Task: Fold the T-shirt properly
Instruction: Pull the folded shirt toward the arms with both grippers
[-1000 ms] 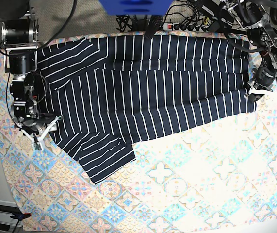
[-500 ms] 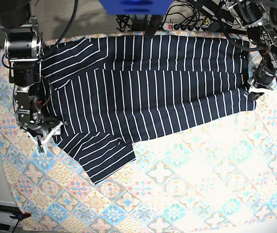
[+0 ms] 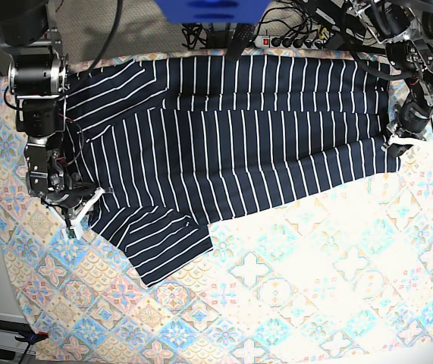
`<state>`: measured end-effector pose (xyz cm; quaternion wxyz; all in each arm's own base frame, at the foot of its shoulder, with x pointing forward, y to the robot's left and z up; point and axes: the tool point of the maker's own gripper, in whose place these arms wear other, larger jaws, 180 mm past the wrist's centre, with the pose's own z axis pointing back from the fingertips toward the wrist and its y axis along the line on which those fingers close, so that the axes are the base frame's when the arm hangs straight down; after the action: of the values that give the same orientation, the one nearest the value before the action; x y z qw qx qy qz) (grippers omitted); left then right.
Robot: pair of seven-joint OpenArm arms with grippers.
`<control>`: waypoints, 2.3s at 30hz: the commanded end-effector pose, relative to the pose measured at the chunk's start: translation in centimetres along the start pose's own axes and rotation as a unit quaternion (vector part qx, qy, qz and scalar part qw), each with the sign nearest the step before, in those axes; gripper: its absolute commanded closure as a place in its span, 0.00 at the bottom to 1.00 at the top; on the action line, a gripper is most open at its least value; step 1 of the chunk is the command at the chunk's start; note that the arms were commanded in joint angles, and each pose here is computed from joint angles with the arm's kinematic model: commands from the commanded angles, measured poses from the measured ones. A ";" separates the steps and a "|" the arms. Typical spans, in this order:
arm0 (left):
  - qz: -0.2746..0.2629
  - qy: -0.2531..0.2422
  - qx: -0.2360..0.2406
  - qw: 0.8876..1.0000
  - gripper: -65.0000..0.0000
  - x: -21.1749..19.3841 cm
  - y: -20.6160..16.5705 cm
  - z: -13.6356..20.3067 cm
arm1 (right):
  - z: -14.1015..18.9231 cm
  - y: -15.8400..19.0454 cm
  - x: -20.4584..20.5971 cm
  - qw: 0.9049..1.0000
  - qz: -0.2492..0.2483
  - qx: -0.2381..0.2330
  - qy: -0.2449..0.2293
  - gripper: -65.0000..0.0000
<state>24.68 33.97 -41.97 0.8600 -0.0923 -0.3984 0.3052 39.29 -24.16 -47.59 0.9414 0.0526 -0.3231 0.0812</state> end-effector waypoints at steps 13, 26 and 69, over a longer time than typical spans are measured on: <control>-0.026 -0.034 -0.007 0.999 1.00 2.5 -0.6 1.1 | 4.7 -0.9 3.5 0.998 0.038 -0.026 -0.049 0.95; -0.073 -0.050 -0.004 0.996 1.00 3.2 -1.0 3.8 | 10.9 -3.0 1.3 0.993 0.043 -0.082 -0.071 0.95; -0.097 0.081 0.026 0.992 0.49 -6.6 2.6 6.4 | 20.0 -4.1 -4.8 0.983 0.057 -0.160 -0.067 0.65</control>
<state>15.00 31.07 -43.82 0.9207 -0.0582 -0.3115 0.2276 23.64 -31.73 -36.12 0.9159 -0.1074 -0.3796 0.0737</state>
